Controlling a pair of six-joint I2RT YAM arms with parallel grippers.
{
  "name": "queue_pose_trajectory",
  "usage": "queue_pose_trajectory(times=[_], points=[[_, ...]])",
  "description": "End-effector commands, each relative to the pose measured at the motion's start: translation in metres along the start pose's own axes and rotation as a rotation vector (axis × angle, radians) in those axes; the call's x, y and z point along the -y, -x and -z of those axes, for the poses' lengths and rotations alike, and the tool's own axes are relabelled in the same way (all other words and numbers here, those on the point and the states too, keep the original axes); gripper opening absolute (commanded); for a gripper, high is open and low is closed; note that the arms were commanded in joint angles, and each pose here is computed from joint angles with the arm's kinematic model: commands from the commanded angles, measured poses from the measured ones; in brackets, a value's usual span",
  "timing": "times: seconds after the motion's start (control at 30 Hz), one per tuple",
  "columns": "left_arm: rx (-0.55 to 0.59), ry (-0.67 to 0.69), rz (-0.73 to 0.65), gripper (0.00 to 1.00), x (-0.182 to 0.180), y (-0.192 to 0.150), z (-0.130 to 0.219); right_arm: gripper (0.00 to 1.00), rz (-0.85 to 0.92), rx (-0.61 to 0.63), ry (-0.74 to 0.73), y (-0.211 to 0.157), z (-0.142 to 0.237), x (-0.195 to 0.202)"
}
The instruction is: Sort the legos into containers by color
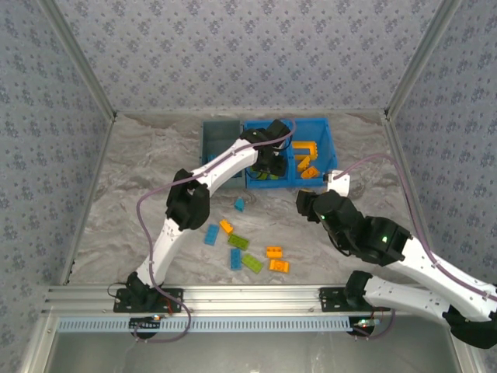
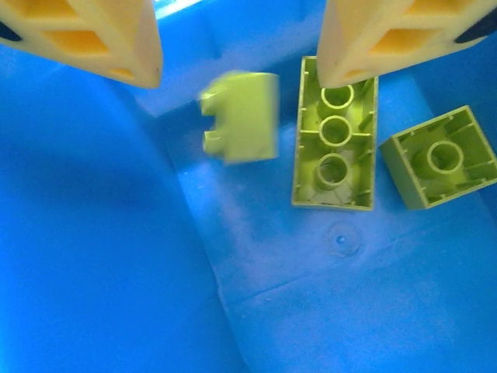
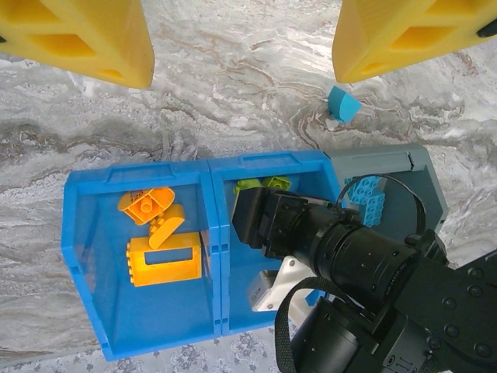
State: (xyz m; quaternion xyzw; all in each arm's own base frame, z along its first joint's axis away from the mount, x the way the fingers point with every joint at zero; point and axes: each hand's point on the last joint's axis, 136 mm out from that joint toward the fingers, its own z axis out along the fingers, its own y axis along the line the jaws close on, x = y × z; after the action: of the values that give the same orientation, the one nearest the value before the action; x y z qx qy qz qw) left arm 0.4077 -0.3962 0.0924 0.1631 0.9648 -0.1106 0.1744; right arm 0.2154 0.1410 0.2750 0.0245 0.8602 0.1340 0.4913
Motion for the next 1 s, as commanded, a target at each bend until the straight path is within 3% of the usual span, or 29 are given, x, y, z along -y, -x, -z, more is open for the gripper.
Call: queue_pose_trajectory(times=[0.0,0.4,0.6,0.67,0.8,0.97], points=[[0.046,-0.054,0.006,0.58,0.013,0.012,0.036,0.65,-0.016,0.006,-0.026,0.004,0.001,0.004],[0.271,-0.083,0.055,0.62,0.006,0.023,0.163,0.66,0.035,-0.046,-0.023,0.000,0.004,0.007],[0.392,-0.110,0.120,0.65,-0.018,-0.016,0.217,0.66,0.134,-0.188,0.029,-0.035,-0.016,-0.012],[0.401,-0.129,0.145,0.68,-0.028,-0.040,0.224,0.66,0.163,-0.255,0.000,-0.051,-0.023,-0.009],[0.388,-0.229,0.137,0.70,-0.022,-0.085,0.225,0.72,0.030,-0.319,-0.371,-0.072,-0.004,0.073],[0.352,-0.285,0.072,0.70,0.006,-0.128,0.200,0.67,-0.183,-0.347,-0.382,-0.095,0.010,0.109]])
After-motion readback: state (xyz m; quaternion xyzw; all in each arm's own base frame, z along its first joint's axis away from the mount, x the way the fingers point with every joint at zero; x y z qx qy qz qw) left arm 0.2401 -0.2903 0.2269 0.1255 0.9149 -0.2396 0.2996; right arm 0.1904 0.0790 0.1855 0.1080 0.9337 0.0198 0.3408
